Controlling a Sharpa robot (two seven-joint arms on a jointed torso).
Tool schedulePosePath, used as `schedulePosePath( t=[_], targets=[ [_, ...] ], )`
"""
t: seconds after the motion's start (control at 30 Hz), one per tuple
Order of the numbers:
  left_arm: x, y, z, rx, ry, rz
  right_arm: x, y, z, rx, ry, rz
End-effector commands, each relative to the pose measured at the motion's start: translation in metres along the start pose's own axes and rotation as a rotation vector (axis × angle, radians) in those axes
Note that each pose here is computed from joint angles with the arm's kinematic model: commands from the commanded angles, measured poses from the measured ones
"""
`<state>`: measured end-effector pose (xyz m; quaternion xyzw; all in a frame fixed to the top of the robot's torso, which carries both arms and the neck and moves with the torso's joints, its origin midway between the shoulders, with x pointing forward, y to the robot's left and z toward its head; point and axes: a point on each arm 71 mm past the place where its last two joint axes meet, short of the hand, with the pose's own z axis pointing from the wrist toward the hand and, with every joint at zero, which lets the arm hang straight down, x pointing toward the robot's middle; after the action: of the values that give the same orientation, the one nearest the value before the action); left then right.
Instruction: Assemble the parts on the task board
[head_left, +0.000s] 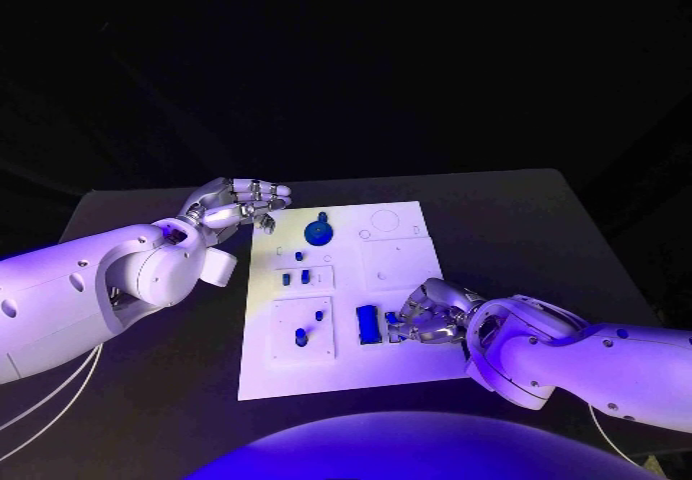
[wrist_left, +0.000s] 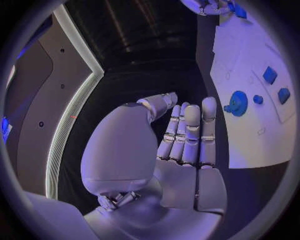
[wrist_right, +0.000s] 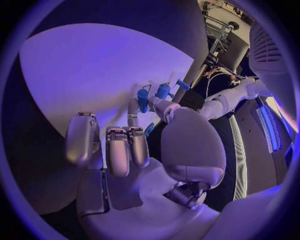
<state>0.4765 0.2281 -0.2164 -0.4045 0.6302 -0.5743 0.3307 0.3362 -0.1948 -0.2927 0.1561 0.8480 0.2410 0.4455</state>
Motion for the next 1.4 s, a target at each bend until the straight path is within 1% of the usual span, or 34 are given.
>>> schedulePosePath(
  t=[0.03, 0.27, 0.53, 0.83, 1.17, 1.4],
  targets=[
    [0.0025, -0.0010, 0.0001, 0.006, 0.020, -0.006, 0.0027, -0.0006, 0.0002, 0.006, 0.022, -0.026],
    [0.0024, -0.0009, 0.0001, 0.005, 0.020, -0.006, 0.0029, -0.0003, 0.0007, 0.004, 0.020, -0.027],
    [0.0024, -0.0009, 0.0000, 0.004, 0.021, -0.006, 0.0032, 0.0019, 0.0005, -0.014, 0.015, -0.020],
    [0.0031, -0.0005, 0.0000, -0.001, 0.030, -0.009, 0.0038, 0.0030, -0.0007, -0.024, 0.021, 0.000],
    [0.0031, -0.0005, 0.0002, -0.001, 0.031, -0.009, 0.0019, 0.0014, -0.0032, -0.029, 0.014, 0.002],
    [0.0028, -0.0005, 0.0002, 0.000, 0.029, -0.009, -0.0008, -0.0039, -0.0045, -0.018, 0.012, -0.004]
  ],
)
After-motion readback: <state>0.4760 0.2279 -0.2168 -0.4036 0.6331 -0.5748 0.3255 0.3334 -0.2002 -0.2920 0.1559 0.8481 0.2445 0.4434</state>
